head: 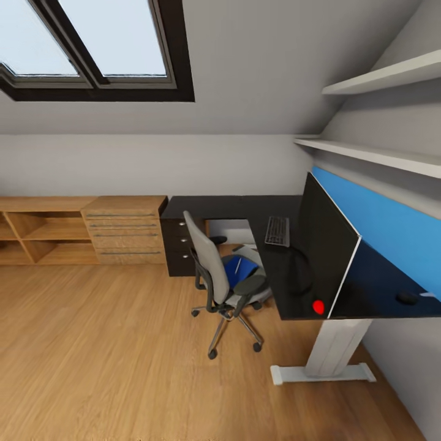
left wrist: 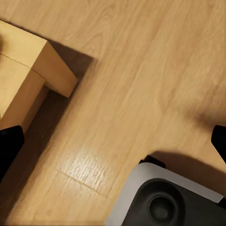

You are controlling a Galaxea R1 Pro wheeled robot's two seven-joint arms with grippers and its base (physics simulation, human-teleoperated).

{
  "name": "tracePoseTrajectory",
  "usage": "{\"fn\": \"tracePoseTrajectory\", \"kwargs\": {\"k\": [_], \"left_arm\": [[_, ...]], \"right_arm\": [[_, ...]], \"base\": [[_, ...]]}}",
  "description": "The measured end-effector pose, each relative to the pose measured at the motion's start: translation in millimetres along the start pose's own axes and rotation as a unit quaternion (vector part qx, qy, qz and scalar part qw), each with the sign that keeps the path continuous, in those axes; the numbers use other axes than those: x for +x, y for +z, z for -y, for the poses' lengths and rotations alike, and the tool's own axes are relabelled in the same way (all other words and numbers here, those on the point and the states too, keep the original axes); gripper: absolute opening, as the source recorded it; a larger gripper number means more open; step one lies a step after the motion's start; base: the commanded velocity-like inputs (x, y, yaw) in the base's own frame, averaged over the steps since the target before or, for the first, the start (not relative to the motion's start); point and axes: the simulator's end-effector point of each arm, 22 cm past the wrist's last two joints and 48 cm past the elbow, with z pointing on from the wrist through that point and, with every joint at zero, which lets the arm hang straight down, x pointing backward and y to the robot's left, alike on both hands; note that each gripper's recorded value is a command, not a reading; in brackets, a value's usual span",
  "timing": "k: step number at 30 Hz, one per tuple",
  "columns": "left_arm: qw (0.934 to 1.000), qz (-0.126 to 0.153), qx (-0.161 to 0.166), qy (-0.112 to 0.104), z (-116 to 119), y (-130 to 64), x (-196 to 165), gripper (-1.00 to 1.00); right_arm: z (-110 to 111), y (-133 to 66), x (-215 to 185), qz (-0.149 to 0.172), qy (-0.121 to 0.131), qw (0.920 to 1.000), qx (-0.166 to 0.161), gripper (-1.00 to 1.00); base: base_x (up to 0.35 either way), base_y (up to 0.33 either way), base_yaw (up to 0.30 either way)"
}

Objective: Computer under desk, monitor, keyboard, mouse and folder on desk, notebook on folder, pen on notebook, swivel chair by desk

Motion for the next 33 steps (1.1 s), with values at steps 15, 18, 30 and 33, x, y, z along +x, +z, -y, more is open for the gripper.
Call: {"fn": "tracePoseTrajectory", "kwargs": {"k": [15,18,30,33], "left_arm": [[1.0000,-0.007,-0.003,0.003,-2.2,-1.5,4.8,1.00],[1.0000,-0.008,-0.003,0.003,-2.6,-1.8,5.6,1.00],[0.9999,-0.009,-0.003,0.004,-2.8,-2.0,6.4,1.00],[0.9999,-0.009,-0.003,0.004,-2.9,-2.0,6.4,1.00]], "right_arm": [[-1.0,-1.6,5.4,-0.008,0.001,1.0000,-0.001,1.00],[-1.0,-1.9,6.4,-0.009,0.001,1.0000,-0.001,1.00],[-0.3,-2.2,7.0,-0.010,0.001,1.0000,-0.001,1.00],[0.4,-2.2,6.9,-0.009,0.000,1.0000,-0.001,1.00]], "base": [[0.000,0.076,0.213],[0.000,0.279,0.154],[0.000,0.087,0.028],[0.000,0.004,0.001]]}}
